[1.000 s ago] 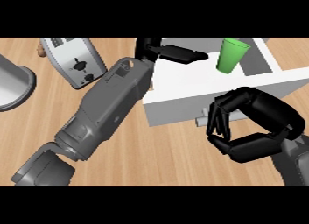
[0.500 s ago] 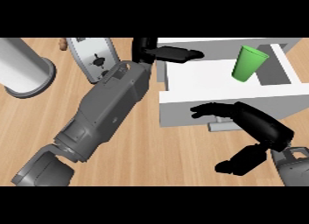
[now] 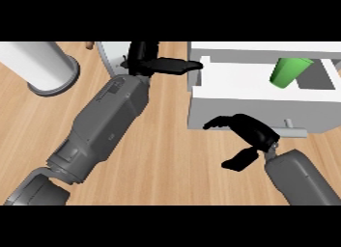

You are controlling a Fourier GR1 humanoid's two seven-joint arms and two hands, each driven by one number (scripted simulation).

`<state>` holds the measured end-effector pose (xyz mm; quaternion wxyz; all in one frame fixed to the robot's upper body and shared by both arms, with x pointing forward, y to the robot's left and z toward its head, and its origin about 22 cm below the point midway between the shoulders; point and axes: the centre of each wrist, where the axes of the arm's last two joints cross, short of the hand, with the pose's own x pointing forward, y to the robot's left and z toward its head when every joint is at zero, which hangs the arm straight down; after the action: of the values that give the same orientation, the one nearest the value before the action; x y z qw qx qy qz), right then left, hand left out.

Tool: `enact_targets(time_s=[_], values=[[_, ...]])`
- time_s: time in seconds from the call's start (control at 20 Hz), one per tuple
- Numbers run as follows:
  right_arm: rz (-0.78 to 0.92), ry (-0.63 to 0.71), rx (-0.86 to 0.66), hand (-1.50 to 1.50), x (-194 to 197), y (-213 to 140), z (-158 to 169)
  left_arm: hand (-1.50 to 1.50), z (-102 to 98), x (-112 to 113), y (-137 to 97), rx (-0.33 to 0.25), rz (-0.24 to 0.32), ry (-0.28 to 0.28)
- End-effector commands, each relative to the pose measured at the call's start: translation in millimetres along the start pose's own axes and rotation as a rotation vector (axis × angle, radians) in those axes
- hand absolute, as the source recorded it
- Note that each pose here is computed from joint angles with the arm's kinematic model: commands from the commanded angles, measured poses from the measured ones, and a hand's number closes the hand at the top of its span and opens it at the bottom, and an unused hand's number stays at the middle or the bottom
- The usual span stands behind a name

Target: Pick up the cup, place it into the drawer and close the drawer

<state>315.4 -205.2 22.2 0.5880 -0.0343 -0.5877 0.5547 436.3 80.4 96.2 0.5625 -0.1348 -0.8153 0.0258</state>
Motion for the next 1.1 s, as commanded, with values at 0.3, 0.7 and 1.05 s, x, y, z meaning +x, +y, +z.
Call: enact_targets(time_s=[0.3, 0.7, 1.05], values=[[-0.033, 0.027, -0.141, 1.50, -47.9, -33.8, -44.3, -1.50, 16.6, -0.2, 35.2, -0.007, 0.046, 0.006], [-0.057, 0.022, -0.396, 1.50, -57.7, -112.8, -29.8, -1.50, 32.6, -2.8, 66.1, -0.040, 0.050, 0.007], [-0.099, 0.043, -0.474, 1.50, -43.8, -159.0, -18.6, -1.50, 33.5, 1.8, 69.6, -0.074, 0.052, 0.018]])
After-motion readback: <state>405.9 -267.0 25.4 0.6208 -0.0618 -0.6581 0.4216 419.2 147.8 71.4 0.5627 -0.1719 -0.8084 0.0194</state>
